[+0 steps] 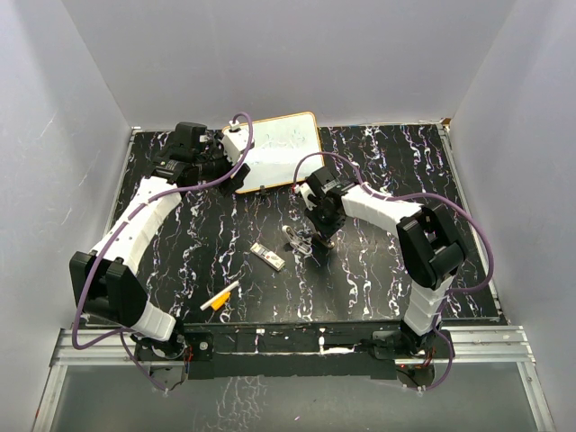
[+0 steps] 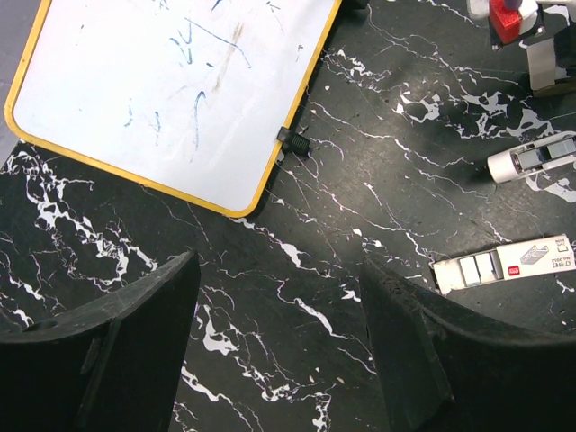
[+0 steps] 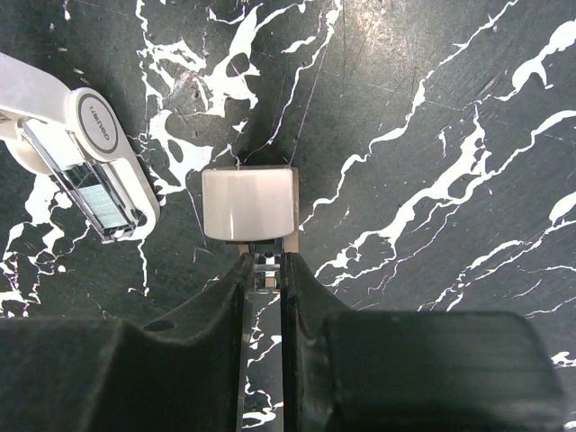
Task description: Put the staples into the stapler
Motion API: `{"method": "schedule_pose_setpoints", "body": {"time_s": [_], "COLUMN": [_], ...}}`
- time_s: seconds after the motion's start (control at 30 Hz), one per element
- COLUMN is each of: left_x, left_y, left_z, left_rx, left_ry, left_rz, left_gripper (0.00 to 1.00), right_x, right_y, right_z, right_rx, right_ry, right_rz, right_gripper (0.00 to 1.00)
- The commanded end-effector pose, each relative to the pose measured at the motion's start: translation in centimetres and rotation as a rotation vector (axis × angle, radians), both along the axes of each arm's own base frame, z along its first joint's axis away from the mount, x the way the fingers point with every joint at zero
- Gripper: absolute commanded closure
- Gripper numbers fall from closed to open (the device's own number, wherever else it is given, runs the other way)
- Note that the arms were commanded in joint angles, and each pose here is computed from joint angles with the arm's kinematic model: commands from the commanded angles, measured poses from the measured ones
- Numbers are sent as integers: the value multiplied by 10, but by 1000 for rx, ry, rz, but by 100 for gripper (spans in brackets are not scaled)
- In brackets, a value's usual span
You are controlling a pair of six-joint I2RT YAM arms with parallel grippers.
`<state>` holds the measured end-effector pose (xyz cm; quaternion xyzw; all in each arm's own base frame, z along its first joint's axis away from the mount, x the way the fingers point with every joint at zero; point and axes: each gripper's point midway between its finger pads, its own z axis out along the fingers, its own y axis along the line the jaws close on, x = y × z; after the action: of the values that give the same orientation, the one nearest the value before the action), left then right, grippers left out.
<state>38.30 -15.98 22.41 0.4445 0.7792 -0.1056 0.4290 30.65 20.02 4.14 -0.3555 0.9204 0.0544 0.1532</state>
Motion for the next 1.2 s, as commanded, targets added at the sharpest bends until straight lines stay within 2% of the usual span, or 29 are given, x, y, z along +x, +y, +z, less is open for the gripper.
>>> {"method": "schedule_pose_setpoints", "body": {"time_s": [0.0,1.17], "left_x": [-10,-11], "left_y": [5,7], "left_z": [18,21], "left_rx": [-8,2], "left_ry": [-34,-40], "left_rz": [-2,-7], "left_gripper": [30,30], "right_x": [15,17], "right_y": [8,9], "right_z": [10,7], "right_rx": [11,7], "right_ry": [-50,-51], "right_rz": [-9,-1], "right_gripper": [88,74]}}
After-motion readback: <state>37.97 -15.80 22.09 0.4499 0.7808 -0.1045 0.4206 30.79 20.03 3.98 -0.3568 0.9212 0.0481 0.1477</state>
